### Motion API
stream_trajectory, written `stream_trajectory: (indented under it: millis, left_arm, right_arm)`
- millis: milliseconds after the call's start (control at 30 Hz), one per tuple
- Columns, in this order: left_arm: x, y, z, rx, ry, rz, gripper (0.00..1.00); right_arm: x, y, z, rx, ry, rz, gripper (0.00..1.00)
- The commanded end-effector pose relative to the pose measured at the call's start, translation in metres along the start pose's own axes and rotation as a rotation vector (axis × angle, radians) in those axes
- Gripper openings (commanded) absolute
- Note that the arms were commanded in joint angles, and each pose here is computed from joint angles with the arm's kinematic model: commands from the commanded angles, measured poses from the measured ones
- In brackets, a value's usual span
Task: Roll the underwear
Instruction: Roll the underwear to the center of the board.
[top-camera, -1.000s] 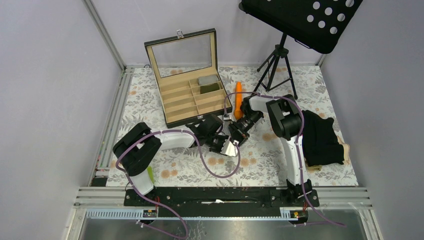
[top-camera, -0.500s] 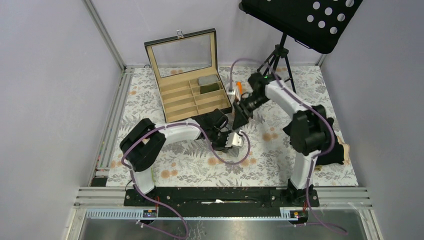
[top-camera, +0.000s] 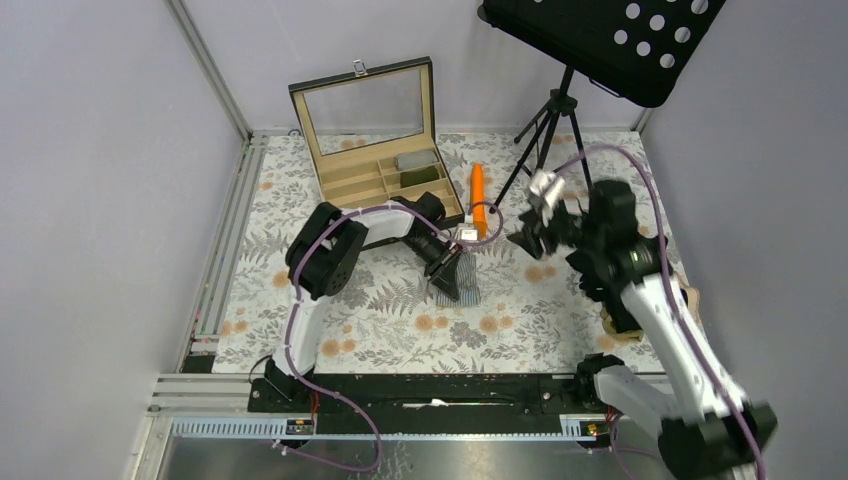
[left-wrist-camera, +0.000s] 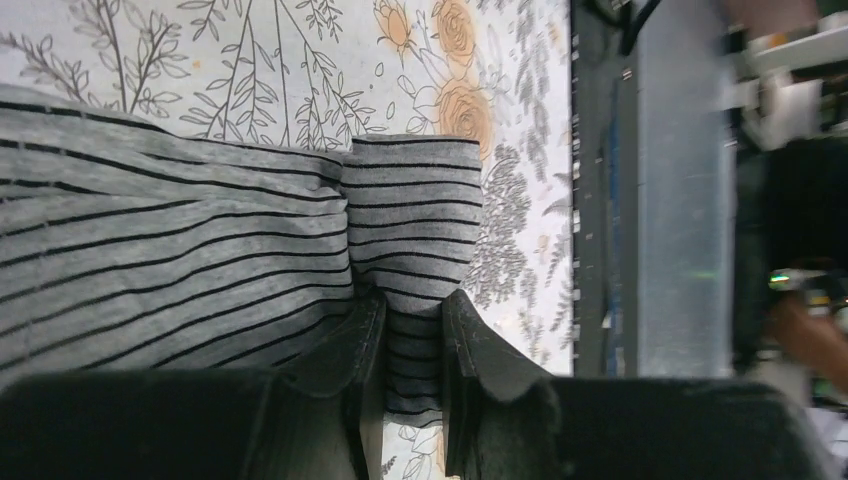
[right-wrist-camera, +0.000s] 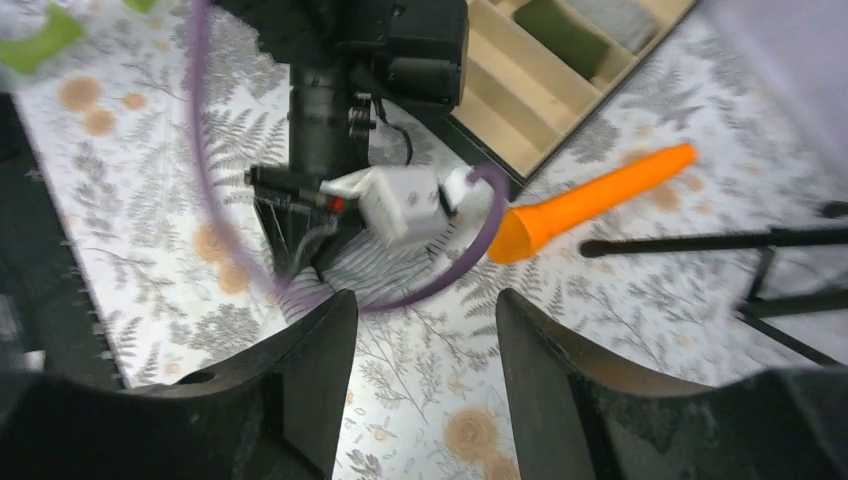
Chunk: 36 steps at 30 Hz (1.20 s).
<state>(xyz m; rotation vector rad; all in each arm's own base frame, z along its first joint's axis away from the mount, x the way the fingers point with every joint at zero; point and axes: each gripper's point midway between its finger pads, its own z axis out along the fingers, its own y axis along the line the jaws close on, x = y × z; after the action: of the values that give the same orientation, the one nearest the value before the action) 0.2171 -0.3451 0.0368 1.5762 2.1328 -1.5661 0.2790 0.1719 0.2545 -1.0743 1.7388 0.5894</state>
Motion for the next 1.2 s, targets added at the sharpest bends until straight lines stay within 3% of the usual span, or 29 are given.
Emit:
stream_trajectory:
  millis: [0, 167, 267, 433, 700, 1000, 1167]
  left_arm:
    - [0.018, -0.005, 0.008, 0.143, 0.009, -0.225, 0.0]
    - [0.025, 0.008, 0.005, 0.133, -0.004, -0.265, 0.01]
    - [0.031, 0.014, 0.007, 0.139, -0.001, -0.311, 0.02]
    - [0.039, 0.021, 0.011, 0.139, 0.008, -0.345, 0.05]
    - [0.046, 0.024, 0.011, 0.116, 0.028, -0.341, 0.07]
    - [0.043, 0.027, 0.01, 0.102, 0.031, -0.336, 0.08]
    - [0.043, 0.027, 0.01, 0.103, 0.032, -0.344, 0.1]
  right_arm:
    - [0.022, 0.0, -0.021, 0.178, -0.065, -0.19, 0.52]
    - [0.098, 0.059, -0.02, -0.08, 0.129, -0.153, 0.42]
    - [0.117, 0.074, -0.006, -0.141, 0.172, -0.184, 0.48]
    - [0.118, 0.095, 0.036, -0.192, 0.138, -0.354, 0.61]
    - [0.143, 0.12, 0.081, -0.369, 0.165, -0.591, 0.67]
    - [0.144, 0.116, 0.114, -0.36, 0.147, -0.643, 0.7]
    - [0.167, 0.122, 0.12, -0.412, 0.186, -0.666, 0.7]
